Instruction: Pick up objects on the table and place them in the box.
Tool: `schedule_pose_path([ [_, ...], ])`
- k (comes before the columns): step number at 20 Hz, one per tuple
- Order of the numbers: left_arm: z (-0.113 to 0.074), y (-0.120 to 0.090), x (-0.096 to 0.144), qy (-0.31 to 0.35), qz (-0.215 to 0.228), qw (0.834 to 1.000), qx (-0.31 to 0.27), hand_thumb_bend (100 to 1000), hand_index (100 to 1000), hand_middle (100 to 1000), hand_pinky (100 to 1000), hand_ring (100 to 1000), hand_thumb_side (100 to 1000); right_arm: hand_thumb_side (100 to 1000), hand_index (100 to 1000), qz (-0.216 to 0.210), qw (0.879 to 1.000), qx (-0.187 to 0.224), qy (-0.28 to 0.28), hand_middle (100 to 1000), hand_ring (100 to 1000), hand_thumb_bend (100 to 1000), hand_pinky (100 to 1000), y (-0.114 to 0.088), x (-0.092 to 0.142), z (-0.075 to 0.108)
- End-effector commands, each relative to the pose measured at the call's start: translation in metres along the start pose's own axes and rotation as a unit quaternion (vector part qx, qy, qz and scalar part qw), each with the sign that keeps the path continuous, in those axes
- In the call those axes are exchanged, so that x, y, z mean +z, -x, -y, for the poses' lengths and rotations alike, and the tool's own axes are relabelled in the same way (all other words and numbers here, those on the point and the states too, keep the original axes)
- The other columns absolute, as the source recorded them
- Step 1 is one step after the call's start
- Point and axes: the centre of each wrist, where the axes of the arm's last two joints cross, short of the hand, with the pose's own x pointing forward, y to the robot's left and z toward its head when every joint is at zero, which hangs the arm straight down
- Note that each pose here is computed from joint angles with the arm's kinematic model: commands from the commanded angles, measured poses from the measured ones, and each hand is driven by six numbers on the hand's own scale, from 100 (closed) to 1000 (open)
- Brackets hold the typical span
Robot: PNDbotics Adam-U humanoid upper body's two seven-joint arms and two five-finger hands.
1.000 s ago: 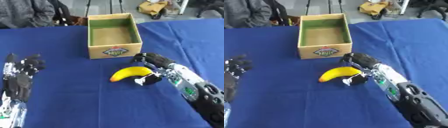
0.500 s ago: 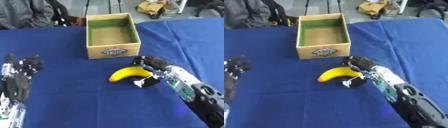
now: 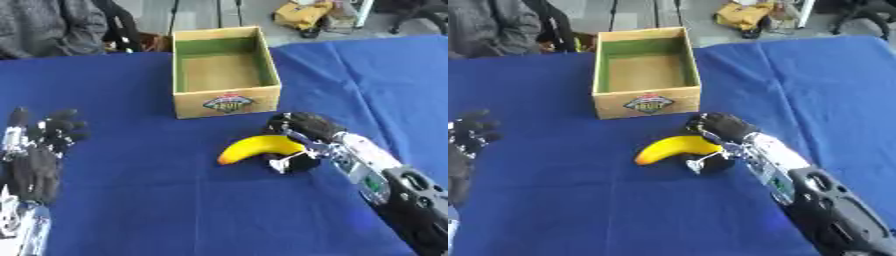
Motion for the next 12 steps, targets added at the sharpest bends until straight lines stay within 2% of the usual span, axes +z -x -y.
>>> schedule_pose_path([
  [1,-0.0006,-0.007,-0.0043,0.007,0.012,1.0,-0.005,341,545,718,713,716,949,403,773,-0.003,1.0,0.009,0.011,682,678,165,686,0.0033,-0.0001,0.0105],
  [2,-0.0006,-0.007,-0.0043,0.007,0.012,1.0,-0.005,341,546,718,713,716,949,381,750,-0.003,1.0,0.009,0.011,644,650,122,676,0.0032,0.0,0.0106],
  [8,-0.0005,-0.007,-0.0043,0.007,0.012,1.0,-0.005,340,546,718,713,717,949,319,582,-0.005,1.0,0.01,0.013,472,508,100,588,0.0031,0.0003,0.0109],
  [12,-0.0006,-0.007,-0.0042,0.007,0.012,1.0,-0.005,340,546,719,713,717,949,300,542,-0.008,1.0,0.007,0.024,432,479,100,570,0.0029,0.0006,0.0124],
])
